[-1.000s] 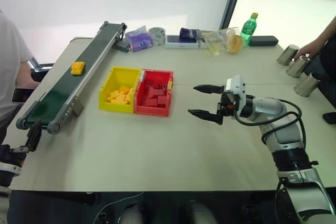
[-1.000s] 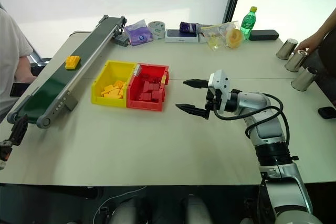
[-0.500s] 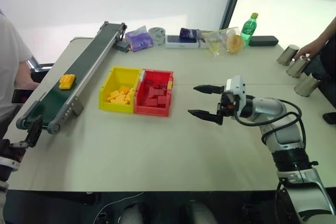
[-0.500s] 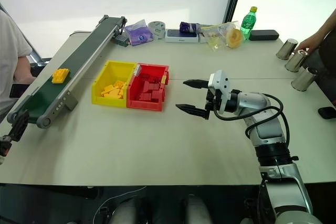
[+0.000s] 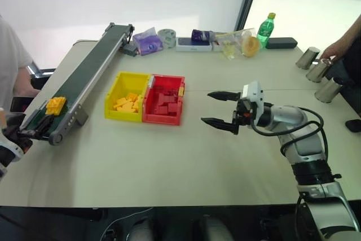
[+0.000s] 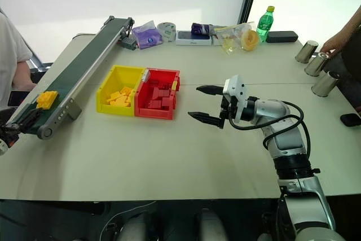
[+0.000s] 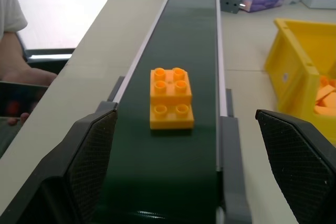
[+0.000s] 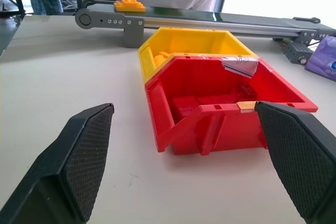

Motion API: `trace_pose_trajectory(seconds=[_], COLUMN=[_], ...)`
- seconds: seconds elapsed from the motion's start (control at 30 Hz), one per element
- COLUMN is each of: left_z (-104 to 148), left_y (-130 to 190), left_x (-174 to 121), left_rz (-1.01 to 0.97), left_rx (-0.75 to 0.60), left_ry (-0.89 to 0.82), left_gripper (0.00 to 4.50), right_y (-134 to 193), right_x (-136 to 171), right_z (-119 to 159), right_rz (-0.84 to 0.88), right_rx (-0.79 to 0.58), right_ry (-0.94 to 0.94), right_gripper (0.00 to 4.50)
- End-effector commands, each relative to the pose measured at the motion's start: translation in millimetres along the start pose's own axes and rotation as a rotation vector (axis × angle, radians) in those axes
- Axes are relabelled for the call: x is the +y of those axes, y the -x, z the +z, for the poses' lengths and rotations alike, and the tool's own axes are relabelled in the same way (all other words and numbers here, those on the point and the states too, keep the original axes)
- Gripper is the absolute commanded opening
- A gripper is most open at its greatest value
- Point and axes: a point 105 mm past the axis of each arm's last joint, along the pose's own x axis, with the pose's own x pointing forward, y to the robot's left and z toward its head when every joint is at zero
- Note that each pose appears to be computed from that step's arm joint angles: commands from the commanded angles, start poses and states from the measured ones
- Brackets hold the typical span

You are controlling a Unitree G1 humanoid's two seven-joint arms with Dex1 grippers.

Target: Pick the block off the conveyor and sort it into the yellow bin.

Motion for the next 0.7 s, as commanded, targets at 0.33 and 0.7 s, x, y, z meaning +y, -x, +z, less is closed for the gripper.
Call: trace_pose_trajectory(seconds=[0.33, 0.7], left_z=[-20.8, 21.7], left_y=[-12.3, -5.8], left_x=[-7.9, -14.1], left_rz=[-0.044, -0.039], left_rx=[0.118, -0.07], left_ry=[-0.022, 0.014], left_gripper=[3.12, 1.34], right_y=[3.6, 5.5], right_x=[0.0, -3.1], right_z=[16.3, 16.0], right_rz=[-0.016, -0.024], right_rx=[-0.028, -0.025], right_ry=[0.038, 0.037], right_gripper=[4.5, 4.5])
